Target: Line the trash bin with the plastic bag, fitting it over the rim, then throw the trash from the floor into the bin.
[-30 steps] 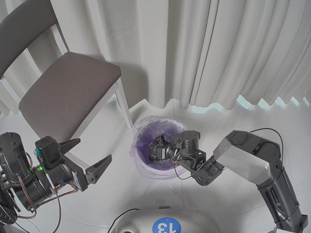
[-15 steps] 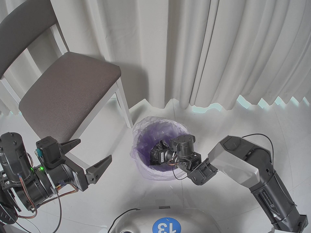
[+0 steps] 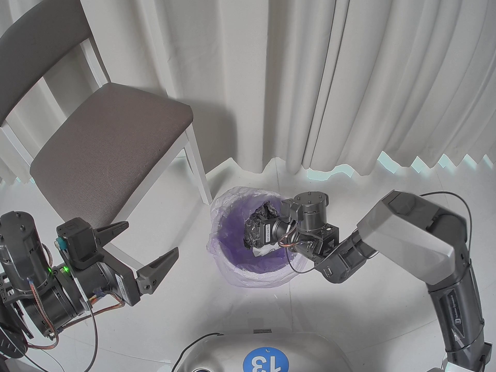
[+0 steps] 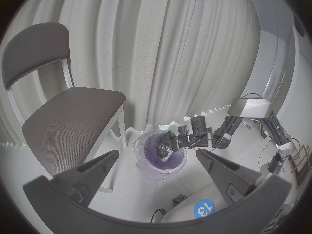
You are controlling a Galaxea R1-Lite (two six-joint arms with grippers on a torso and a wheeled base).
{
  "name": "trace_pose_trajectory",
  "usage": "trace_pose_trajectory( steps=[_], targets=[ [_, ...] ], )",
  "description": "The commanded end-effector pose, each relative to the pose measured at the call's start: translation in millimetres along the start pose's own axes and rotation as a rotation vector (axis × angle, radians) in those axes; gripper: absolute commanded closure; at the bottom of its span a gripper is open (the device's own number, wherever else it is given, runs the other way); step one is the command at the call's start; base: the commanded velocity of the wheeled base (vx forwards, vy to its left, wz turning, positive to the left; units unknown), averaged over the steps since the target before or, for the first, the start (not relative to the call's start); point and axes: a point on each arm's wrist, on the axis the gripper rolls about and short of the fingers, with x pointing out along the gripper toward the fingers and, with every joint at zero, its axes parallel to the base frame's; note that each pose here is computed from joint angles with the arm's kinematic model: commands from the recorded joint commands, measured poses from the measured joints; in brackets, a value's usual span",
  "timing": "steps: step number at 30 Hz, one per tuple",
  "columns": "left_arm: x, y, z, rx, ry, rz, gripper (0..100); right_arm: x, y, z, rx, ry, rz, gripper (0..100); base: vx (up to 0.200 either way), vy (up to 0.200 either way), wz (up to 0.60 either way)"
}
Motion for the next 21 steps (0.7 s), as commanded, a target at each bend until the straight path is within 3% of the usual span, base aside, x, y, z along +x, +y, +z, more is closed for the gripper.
trace_pose_trajectory(
  steps=[1,9,21],
  targets=[
    [-1.8,-0.1,1.3,0.0,-0.01,-0.001,0,-33.0,10.3,41.9,-0.017,-0.065,0.019,100,0.0,0.0,0.0],
    [-1.8,0.0,0.9,0.004,-0.008,-0.001,0,-49.3,16.4,55.7,-0.022,-0.084,0.031,100,0.0,0.0,0.0],
    [-1.9,0.0,0.4,0.014,-0.006,-0.001,0,-54.7,45.2,46.8,-0.038,-0.064,0.096,100,0.0,0.0,0.0]
  ],
)
